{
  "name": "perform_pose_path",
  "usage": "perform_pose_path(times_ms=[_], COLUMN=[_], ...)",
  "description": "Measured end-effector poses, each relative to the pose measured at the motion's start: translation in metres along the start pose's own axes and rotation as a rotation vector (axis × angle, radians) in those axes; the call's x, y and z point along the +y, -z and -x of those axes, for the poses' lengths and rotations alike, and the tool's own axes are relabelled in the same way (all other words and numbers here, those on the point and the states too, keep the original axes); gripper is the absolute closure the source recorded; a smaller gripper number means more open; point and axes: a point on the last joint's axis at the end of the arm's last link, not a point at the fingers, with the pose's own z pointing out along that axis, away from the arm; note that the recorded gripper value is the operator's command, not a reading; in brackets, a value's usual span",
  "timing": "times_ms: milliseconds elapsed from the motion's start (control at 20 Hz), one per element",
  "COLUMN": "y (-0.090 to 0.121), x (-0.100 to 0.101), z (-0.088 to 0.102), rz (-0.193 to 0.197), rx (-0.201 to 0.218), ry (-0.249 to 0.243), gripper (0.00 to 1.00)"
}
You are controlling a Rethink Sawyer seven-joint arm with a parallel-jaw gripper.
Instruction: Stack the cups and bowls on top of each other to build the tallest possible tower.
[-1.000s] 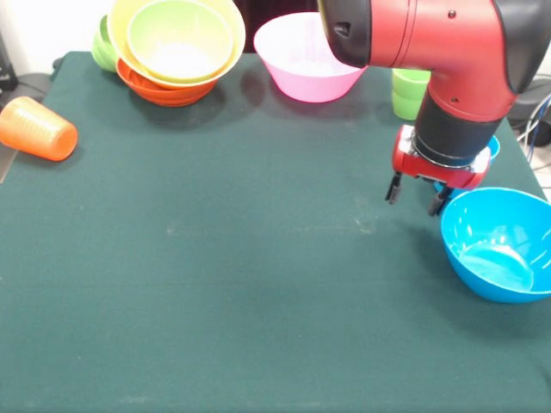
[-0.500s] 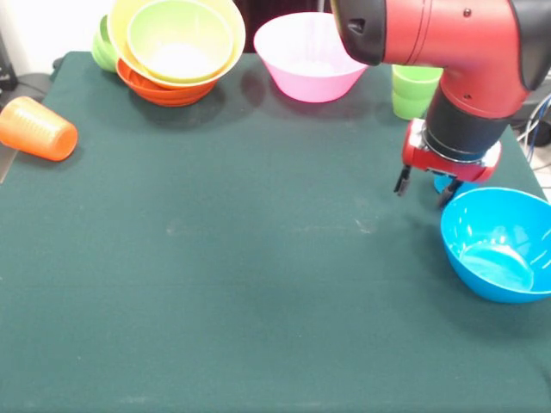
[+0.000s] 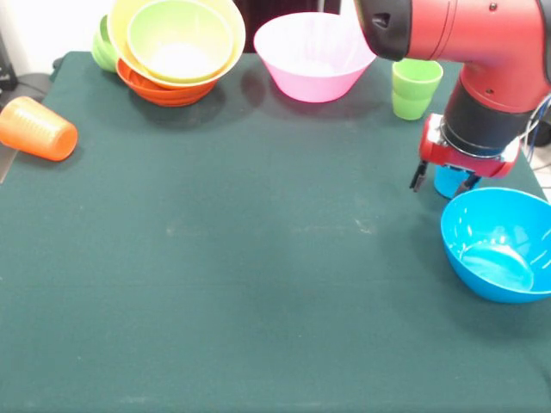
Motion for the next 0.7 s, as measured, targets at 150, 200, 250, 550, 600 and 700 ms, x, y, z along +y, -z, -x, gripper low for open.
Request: perform_pose_path(times_ms=[150,200,250,550,600,700], y=[0.0009,0.001,0.0012,0.0026,0.0027,0.0028], x=[0.0009,0.0007,0.0001,-0.0051,-0.0053,-0.0057], z=[-0.0003,-0.0003,0.0001,0.0026,0.0028,0.003], rz=[0.0,0.0,-0.001,-0.009,-0.009,-0.01], rx=[-0.001,-0.001,-0.001,-0.006,-0.006,-0.006], ry=[-0.002,-0.002,-0.004,-0.011,-0.012,-0.012], gripper=[0.0,0.0,0.0,0.0,0.0,0.0])
